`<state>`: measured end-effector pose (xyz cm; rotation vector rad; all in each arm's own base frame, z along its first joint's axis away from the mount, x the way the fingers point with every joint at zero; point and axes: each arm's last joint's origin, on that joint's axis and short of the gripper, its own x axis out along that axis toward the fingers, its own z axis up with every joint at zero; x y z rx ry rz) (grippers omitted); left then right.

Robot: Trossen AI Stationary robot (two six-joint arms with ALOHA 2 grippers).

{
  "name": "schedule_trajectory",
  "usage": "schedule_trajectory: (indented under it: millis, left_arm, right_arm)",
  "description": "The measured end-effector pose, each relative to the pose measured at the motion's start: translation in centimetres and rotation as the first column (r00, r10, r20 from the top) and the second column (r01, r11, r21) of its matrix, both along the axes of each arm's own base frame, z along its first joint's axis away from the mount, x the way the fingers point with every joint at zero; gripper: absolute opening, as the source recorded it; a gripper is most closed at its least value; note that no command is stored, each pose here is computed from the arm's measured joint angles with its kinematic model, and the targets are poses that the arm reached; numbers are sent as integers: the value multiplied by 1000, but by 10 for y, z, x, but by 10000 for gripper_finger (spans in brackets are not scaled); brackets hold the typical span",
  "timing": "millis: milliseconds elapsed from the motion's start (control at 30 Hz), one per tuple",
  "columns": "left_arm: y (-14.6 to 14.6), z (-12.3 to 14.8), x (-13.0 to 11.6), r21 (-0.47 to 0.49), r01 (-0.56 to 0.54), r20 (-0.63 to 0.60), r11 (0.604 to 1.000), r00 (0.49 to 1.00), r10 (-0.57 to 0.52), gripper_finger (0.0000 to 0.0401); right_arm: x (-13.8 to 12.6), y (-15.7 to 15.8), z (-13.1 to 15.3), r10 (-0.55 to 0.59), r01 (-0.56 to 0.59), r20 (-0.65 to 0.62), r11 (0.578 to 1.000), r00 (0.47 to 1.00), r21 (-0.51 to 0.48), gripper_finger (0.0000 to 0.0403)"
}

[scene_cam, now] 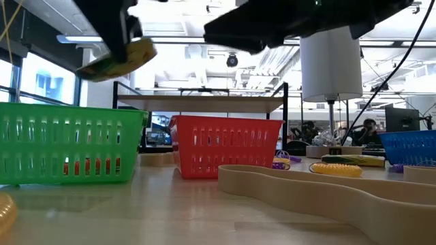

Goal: Pick & Place Office Desk Supplies
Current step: Put the yellow crayon box into the red bin

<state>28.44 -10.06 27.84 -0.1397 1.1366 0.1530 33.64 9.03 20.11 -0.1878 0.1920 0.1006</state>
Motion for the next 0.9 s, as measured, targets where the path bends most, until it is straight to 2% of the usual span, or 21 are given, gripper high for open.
schedule_trajectory:
  millis: [233,467,600,700,900]
  left_arm:
    - [-2,3,6,-21,0,66,1000,998,1,104]
    - [-5,7,14,-27,47,155,999,987,-42,104]
    - [-5,7,15,-26,53,166,998,985,-48,104]
    - [-5,8,15,-28,53,173,998,984,-48,104]
    - [-6,9,17,-29,57,197,998,979,-51,104]
  right_arm:
    - [-2,8,4,17,-16,38,1000,999,-20,174]
    - [-1,7,3,9,-9,34,1000,999,18,174]
    - [-1,6,3,4,-4,33,1000,999,23,178]
    - [0,3,4,-9,8,32,999,999,41,201]
    - [2,-5,4,-39,36,34,996,999,82,284]
